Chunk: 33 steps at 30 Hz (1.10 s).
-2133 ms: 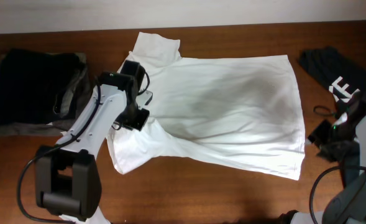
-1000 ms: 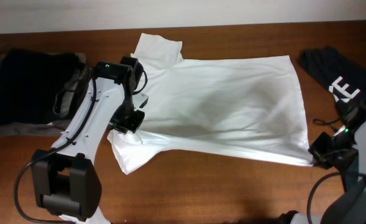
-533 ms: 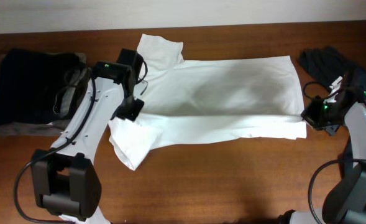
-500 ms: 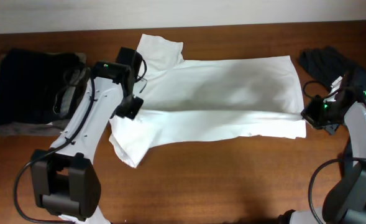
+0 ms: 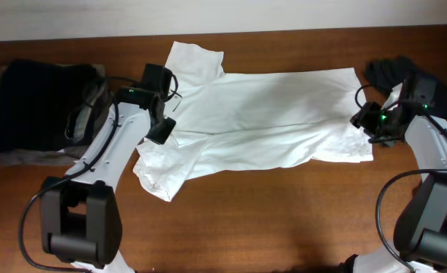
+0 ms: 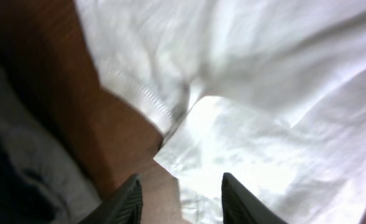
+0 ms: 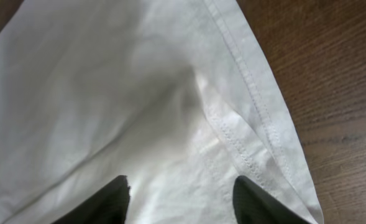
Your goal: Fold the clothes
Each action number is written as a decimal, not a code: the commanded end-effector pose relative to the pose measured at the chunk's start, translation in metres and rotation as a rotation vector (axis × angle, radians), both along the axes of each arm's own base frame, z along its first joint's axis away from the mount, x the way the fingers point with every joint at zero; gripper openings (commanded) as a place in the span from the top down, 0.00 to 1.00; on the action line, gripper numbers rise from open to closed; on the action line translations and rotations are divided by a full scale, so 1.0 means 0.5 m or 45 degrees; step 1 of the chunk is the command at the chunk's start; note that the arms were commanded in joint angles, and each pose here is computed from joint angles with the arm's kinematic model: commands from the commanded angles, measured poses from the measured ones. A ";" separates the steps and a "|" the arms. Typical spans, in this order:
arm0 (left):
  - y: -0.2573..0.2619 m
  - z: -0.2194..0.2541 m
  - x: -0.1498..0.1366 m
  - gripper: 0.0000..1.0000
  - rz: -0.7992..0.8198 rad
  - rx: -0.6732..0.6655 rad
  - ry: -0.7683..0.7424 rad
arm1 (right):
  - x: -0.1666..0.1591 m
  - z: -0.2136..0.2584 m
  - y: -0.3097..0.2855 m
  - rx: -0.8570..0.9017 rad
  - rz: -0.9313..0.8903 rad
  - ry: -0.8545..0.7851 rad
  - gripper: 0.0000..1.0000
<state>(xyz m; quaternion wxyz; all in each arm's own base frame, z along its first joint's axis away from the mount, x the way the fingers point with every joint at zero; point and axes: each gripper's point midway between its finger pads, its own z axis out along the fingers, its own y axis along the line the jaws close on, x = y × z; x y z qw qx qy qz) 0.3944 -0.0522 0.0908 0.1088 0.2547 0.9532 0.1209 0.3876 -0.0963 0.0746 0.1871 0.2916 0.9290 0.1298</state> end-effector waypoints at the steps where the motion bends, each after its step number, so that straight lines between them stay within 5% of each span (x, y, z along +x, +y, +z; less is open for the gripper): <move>1: 0.065 0.001 -0.028 0.46 0.236 0.018 0.041 | -0.031 -0.009 -0.023 0.036 -0.045 0.071 0.39; 5: 0.052 -0.027 -0.093 0.42 0.317 -0.246 0.255 | -0.095 -0.020 0.000 0.150 -0.007 0.212 0.39; 8: -0.042 -0.053 -0.030 0.38 0.043 -0.531 0.106 | -0.099 -0.020 0.004 0.160 -0.005 0.223 0.39; 16: -0.122 -0.160 -0.009 0.40 -0.028 -0.677 0.164 | -0.107 -0.021 0.007 0.169 -0.006 0.243 0.39; 17: -0.128 -0.159 -0.004 0.47 -0.037 -0.695 0.151 | -0.107 -0.021 0.008 0.171 -0.006 0.242 0.39; 19: -0.157 -0.145 0.004 0.90 -0.076 -0.778 0.135 | -0.108 -0.021 0.008 0.173 -0.006 0.247 0.38; 20: -0.161 -0.137 0.008 1.00 -0.062 -0.799 0.134 | -0.109 -0.022 0.009 0.174 -0.006 0.250 0.39; 26: -0.222 -0.020 0.056 1.00 -0.153 -0.823 0.079 | -0.110 -0.022 0.009 0.174 -0.006 0.251 0.38; 33: -0.309 -0.019 0.082 1.00 -0.360 -0.667 -0.080 | -0.110 -0.022 0.009 0.173 -0.006 0.250 0.38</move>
